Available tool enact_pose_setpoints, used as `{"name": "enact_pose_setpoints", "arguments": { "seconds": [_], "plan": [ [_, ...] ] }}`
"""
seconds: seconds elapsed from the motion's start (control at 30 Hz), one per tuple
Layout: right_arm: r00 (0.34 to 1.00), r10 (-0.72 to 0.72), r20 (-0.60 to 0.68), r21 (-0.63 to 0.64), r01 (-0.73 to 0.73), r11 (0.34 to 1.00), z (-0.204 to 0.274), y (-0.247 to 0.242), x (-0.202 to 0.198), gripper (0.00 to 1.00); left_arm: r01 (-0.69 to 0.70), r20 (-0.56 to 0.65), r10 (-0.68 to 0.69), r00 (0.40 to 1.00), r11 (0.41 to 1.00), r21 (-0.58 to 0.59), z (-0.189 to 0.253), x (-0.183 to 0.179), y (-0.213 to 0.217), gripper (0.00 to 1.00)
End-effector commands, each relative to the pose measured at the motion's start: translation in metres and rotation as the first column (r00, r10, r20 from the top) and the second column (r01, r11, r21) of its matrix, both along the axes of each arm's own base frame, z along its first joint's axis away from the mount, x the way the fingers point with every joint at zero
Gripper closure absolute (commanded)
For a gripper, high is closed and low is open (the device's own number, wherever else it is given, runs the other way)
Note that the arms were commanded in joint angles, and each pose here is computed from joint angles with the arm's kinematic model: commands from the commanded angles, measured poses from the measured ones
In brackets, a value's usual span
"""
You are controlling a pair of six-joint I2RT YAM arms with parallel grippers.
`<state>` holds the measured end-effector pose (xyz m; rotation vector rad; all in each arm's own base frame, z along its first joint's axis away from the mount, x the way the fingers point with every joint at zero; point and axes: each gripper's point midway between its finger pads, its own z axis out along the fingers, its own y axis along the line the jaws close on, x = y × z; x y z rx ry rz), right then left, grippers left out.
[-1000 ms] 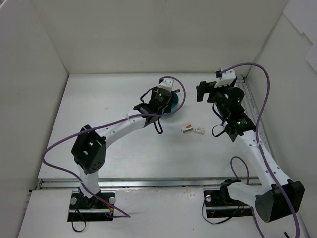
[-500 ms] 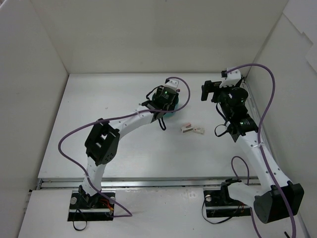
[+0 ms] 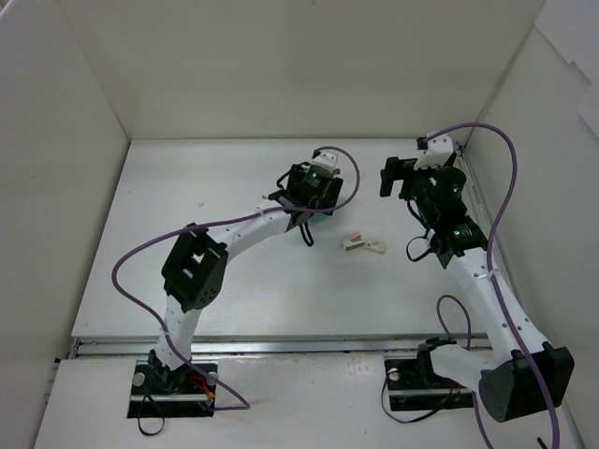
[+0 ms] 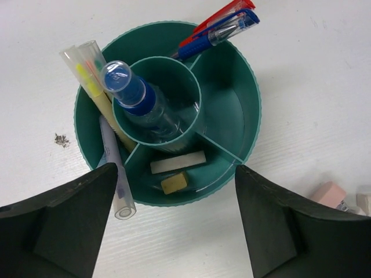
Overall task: Sort the stationery into containers
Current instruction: Place the stationery in the storage box, then pick up the stationery from the center of the board.
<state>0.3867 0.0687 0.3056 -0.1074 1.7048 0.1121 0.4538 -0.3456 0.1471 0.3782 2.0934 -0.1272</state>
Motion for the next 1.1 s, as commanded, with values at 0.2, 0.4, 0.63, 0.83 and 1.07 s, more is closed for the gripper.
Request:
{"name": "enact_pose_setpoints", "arguments": {
  "seconds": [0.2, 0.4, 0.63, 0.83, 1.07],
  "plan": [
    [0.976, -0.065, -0.207, 0.046, 0.076, 0.996, -0.047, -0.011, -0.02, 0.02, 0.209, 0.197, -0.172, 0.965, 0.96, -0.188, 0.132, -0.018, -0.019, 0.0],
    [0.825, 0.357, -0.438, -0.243, -0.491, 0.837, -0.108, 0.023, -0.065, 0.02, 0.345, 0.278, -0.283, 0.918, 0.916, -0.206, 0.178, -0.065, -0.006, 0.0],
    [0.666, 0.385, -0.638, -0.189, -0.621, 0.761, -0.183, 0.026, -0.06, 0.02, 0.282, 0.284, -0.218, 0.934, 0.937, -0.206, 0.166, -0.131, 0.058, 0.0],
    [0.551, 0.355, -0.755, -0.116, -0.646, 0.755, -0.229, 0.028, -0.056, 0.02, 0.144, 0.172, -0.111, 0.979, 0.971, -0.19, 0.117, -0.158, 0.106, 0.0],
    [0.491, 0.236, -0.838, -0.145, -0.619, 0.772, -0.273, 0.016, -0.034, 0.02, 0.033, 0.122, -0.011, 0.992, 0.984, -0.177, 0.094, -0.162, 0.128, 0.0]
  ]
}}
